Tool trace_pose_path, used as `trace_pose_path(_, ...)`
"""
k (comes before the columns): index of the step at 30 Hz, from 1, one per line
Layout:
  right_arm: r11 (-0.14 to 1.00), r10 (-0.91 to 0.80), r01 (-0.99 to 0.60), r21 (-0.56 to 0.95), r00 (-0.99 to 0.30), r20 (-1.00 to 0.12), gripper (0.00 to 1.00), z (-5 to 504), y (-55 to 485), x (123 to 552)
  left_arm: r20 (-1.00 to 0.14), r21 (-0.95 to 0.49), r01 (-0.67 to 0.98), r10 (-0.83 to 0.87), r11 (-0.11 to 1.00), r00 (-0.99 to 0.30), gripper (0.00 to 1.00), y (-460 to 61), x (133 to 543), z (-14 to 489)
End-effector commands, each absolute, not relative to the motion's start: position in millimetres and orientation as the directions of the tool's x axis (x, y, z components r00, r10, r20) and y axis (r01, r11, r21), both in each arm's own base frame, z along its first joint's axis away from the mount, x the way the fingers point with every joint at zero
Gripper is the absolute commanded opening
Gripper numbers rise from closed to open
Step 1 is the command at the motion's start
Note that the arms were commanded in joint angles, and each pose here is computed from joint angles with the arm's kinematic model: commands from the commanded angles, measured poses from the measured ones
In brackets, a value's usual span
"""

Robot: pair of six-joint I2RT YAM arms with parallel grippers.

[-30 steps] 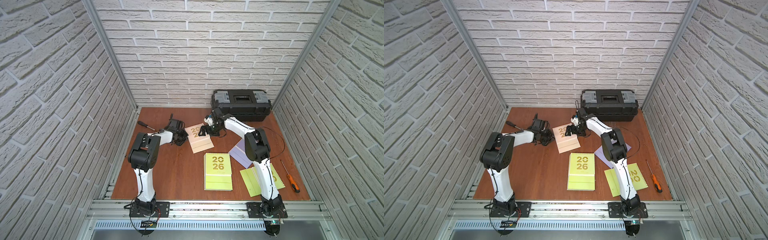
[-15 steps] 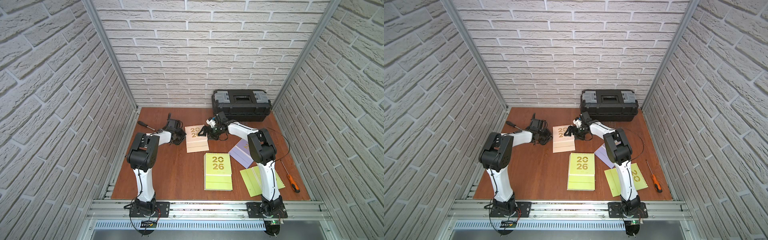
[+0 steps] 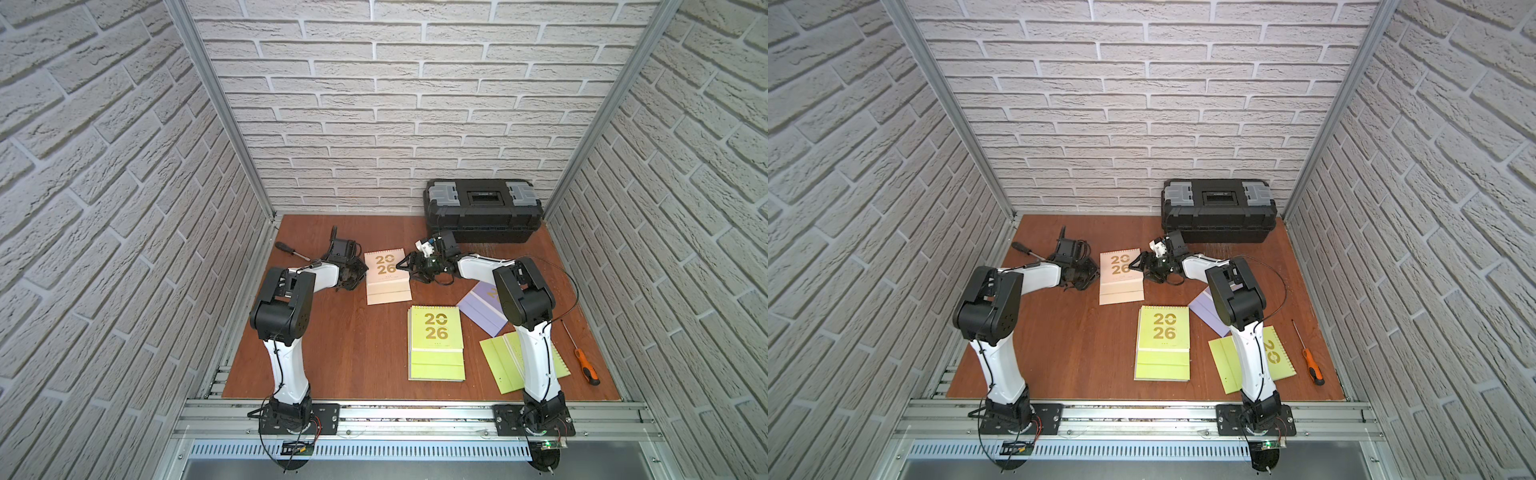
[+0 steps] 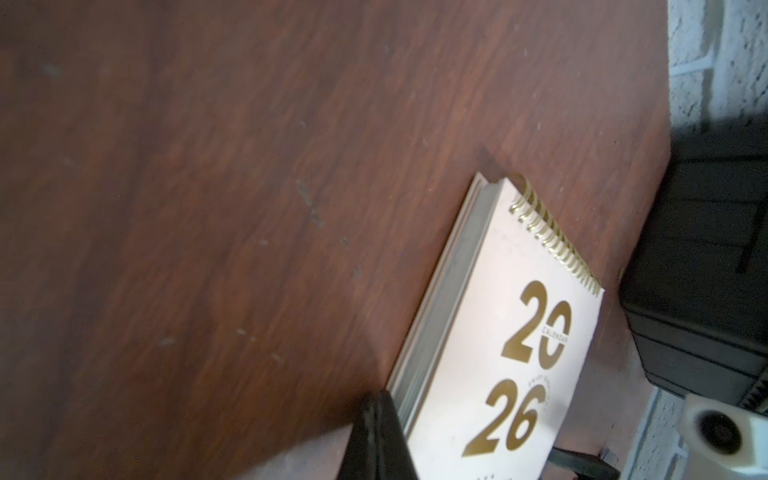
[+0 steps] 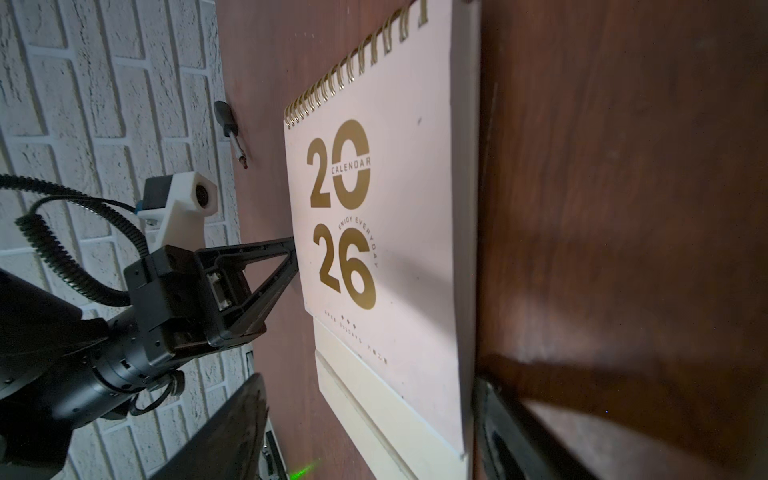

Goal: Stack the calendars
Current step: Pick up the calendar at the center of the board.

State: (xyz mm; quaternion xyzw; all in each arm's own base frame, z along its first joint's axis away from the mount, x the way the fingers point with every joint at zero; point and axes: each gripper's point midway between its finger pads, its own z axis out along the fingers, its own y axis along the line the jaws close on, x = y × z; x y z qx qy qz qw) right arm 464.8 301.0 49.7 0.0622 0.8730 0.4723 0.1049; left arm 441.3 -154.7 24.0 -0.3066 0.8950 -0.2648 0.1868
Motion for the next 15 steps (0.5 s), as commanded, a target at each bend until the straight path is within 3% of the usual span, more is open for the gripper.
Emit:
trace_pose_path(1,0.39,0.156,-0.105,0.915,-0.971,-0.178,0.74,94,339,457,-0.077,-0.576,-0.448,-0.591,0.684,-0.803,0.0,-172,411,10)
trace_pose_path(5,0.377,0.162,-0.107,0.92,-0.97,-0.18,0.68,96,339,456,-0.079,-0.577,-0.448,-0.593,0.682,-0.801,0.0,-169,411,12)
trace_pose_path(10,0.269,0.192,-0.101,0.958,-0.969,-0.157,0.61,107,345,458,-0.078,-0.579,-0.453,-0.599,0.678,-0.797,0.0,-165,409,11)
trace_pose_path(15,0.267,0.207,-0.095,0.959,-0.966,-0.154,0.58,105,343,457,-0.076,-0.578,-0.461,-0.607,0.673,-0.791,0.0,-159,406,11)
